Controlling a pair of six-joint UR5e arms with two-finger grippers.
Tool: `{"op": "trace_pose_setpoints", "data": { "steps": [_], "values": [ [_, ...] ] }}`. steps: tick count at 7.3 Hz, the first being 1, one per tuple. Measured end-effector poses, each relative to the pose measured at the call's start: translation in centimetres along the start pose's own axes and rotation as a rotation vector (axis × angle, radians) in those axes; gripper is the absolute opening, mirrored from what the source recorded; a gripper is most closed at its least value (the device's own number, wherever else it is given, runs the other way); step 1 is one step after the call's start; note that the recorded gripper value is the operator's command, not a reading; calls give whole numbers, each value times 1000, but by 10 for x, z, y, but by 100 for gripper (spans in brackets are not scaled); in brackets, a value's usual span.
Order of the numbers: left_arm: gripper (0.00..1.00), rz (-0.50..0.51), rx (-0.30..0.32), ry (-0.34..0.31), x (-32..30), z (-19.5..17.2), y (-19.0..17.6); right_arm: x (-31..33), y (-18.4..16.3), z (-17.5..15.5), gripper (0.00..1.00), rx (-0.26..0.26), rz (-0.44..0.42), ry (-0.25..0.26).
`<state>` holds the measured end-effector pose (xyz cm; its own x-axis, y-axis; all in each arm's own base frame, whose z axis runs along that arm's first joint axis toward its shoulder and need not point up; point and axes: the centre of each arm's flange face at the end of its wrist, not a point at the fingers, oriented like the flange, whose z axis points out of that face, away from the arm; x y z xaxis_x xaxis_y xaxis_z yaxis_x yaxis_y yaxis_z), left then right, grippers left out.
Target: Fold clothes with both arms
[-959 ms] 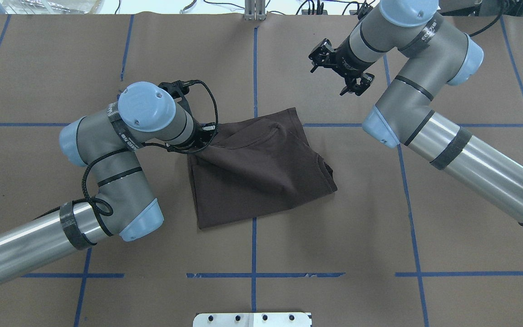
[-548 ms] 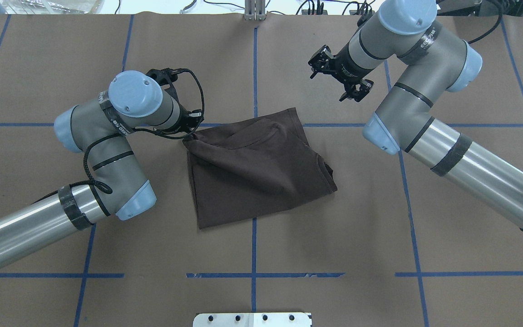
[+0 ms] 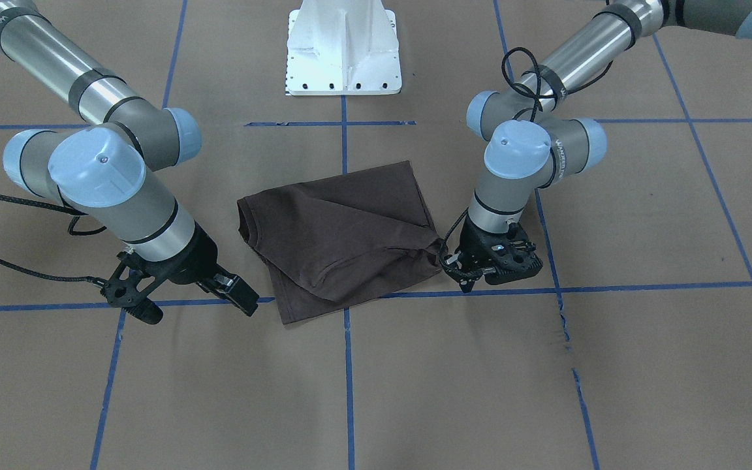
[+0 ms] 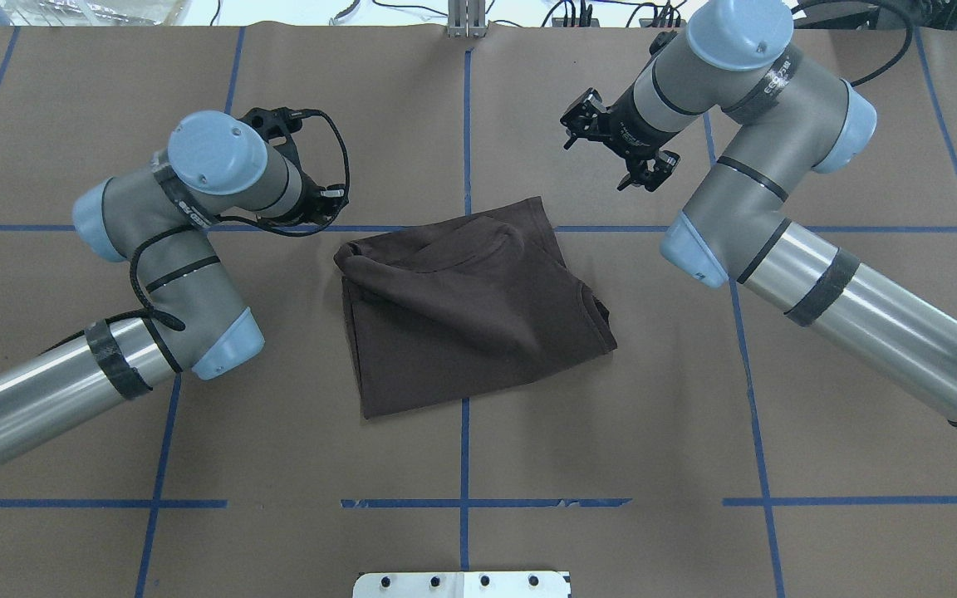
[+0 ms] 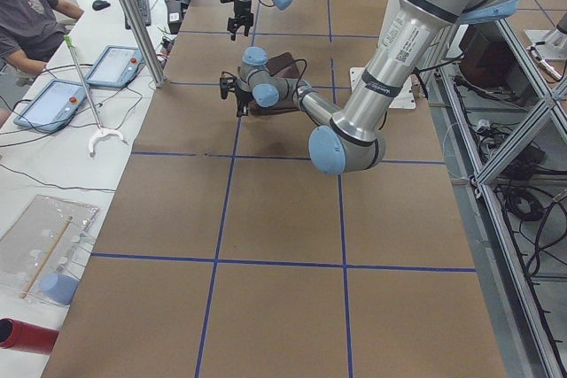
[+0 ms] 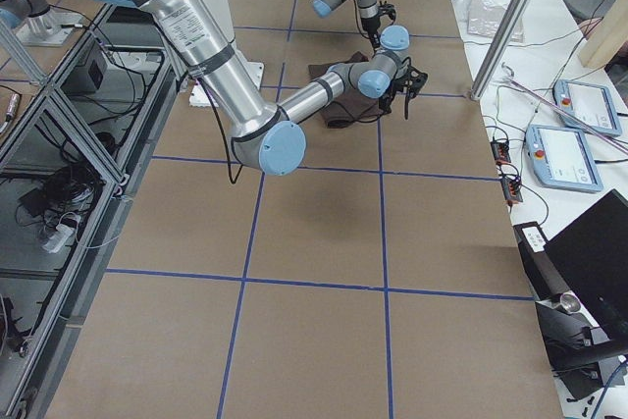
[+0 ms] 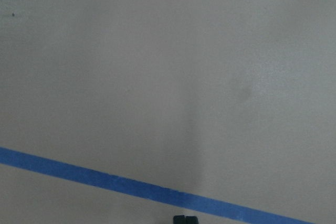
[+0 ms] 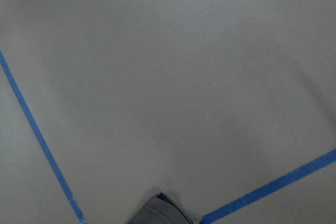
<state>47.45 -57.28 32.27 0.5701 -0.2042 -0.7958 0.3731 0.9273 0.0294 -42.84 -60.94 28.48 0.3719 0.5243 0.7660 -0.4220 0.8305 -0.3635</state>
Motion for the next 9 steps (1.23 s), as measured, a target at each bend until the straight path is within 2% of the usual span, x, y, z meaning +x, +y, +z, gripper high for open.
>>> {"op": "trace_pose_setpoints", "data": {
  "steps": [1,2,3,4,6,7,9],
  "values": [
    [0,19,-9,35,-6,-27,-24,-6,10,6,100,0,-7,1],
    [23,30,-10,69,-11,-55,-38,-17,25,12,99,8,-16,-3],
    [39,37,-11,92,-17,-78,-38,-32,41,19,99,23,-25,-9],
    [39,41,-21,110,-22,-95,-34,-52,60,31,98,40,-38,-12],
    [41,41,-43,128,-32,-111,-26,-77,94,63,85,73,-76,-22],
    [42,38,-48,129,-34,-112,-24,-72,102,76,85,86,-113,-58],
    [42,35,-51,131,-34,-113,-23,-62,103,88,81,108,-272,-123]
  ]
}}
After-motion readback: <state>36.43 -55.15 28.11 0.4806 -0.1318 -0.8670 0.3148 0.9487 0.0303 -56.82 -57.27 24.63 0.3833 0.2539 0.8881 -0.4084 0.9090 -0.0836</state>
